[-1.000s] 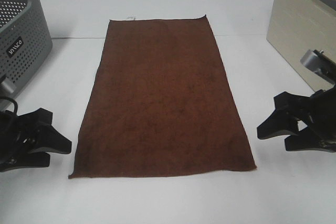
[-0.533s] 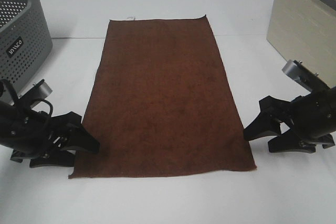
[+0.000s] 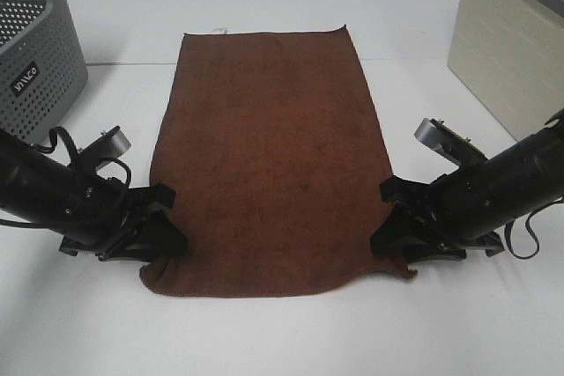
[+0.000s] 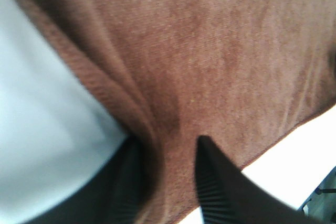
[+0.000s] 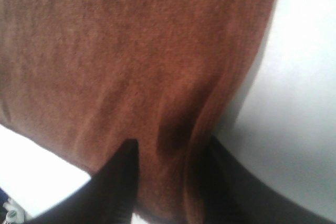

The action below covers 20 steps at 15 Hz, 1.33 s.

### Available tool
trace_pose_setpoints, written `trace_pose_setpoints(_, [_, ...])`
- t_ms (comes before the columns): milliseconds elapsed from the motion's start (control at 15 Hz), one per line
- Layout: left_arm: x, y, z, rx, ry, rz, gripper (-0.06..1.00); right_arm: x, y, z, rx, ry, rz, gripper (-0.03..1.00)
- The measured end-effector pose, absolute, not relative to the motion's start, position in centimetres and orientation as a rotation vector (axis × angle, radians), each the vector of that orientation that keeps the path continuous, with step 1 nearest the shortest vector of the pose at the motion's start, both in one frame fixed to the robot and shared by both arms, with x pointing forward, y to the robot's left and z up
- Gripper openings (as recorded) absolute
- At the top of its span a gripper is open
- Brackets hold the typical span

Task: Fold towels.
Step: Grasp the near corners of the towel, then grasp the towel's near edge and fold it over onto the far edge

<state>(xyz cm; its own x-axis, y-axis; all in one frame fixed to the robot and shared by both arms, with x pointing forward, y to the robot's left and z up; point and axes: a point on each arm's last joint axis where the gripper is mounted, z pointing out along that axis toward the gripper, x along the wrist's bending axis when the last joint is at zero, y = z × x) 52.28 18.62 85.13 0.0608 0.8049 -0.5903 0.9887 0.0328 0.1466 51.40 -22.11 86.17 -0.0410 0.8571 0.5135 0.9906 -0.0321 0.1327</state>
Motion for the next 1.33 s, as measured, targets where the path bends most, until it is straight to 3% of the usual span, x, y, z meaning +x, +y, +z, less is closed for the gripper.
trace_pose_setpoints(133, [52.3,18.6,85.1,1.823,1.785,-0.449,0.03,51.6,-22.3,86.0,-2.009,-1.956,-0.677,0.12])
trace_pose_setpoints(200, [52.2,18.6,85.1,1.823,1.783,-0.453,0.01,51.6,-22.4,86.0,-2.028,-1.937,-0.673,0.01])
trace_pose_setpoints(400, [52.0,18.4,85.7,1.836,1.740,-0.482,0.01,51.6,-22.3,86.7,-2.050,-1.904,-0.683,0.00])
trace_pose_setpoints(667, [51.1,18.9,89.9,1.904,1.669,-0.416,0.01,50.2,-22.4,90.6,-2.014,-1.928,-0.671,0.00])
trace_pose_setpoints(1333, [39.4,21.3,91.5,1.891,1.775,-0.528,0.01,39.1,-23.4,92.6,-1.983,-1.883,-0.642,0.00])
